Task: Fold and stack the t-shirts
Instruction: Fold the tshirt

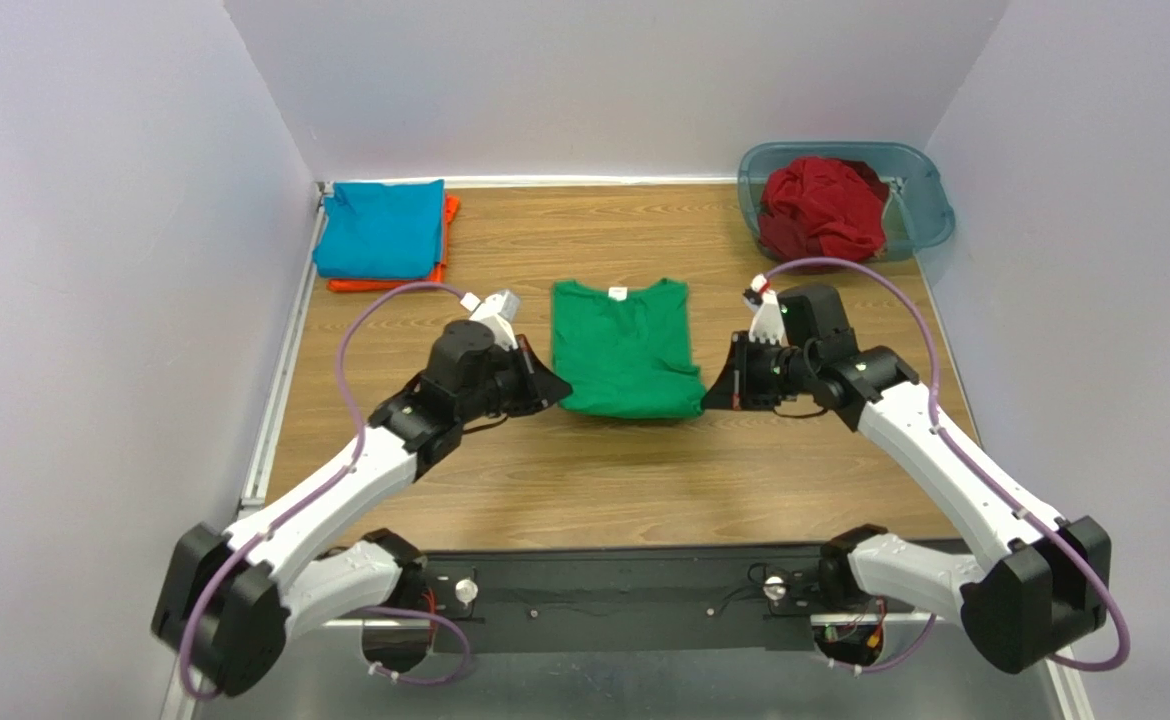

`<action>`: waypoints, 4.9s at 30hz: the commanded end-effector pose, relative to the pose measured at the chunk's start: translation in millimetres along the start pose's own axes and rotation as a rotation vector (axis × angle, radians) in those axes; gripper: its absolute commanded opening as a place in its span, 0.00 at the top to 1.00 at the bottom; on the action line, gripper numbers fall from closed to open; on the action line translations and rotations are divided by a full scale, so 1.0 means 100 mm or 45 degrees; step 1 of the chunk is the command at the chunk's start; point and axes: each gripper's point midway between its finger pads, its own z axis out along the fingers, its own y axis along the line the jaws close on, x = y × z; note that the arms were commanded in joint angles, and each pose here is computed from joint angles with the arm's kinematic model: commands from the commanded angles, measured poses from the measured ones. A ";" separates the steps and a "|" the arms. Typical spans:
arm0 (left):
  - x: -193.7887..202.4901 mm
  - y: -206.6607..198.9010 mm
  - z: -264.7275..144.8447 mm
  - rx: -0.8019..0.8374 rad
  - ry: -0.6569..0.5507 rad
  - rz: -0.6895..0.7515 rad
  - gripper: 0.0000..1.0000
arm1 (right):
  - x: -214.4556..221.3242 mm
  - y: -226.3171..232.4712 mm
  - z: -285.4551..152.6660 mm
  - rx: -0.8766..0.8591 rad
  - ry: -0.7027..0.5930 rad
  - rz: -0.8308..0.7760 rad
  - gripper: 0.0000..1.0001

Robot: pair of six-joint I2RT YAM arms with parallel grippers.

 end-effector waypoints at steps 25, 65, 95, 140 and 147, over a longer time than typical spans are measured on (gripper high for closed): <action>-0.57 0.19 -0.47 -0.254 -0.376 -0.159 1.00 | -0.79 0.67 -0.12 -0.245 -0.073 -0.164 0.99; -1.48 0.94 0.20 -0.397 -0.439 -0.147 1.00 | -1.61 -0.04 1.15 0.092 -0.092 -0.032 0.99; -1.81 1.23 0.88 -0.372 -0.302 -0.063 0.38 | -1.92 -0.50 1.69 0.157 -0.063 0.037 0.67; -1.52 1.40 1.86 -0.229 -0.041 -0.027 0.03 | -1.56 -0.28 2.23 0.051 0.069 -0.068 0.00; -1.54 1.56 2.01 -0.257 -0.029 -0.026 0.03 | -1.44 -0.43 2.35 0.076 0.115 -0.061 0.00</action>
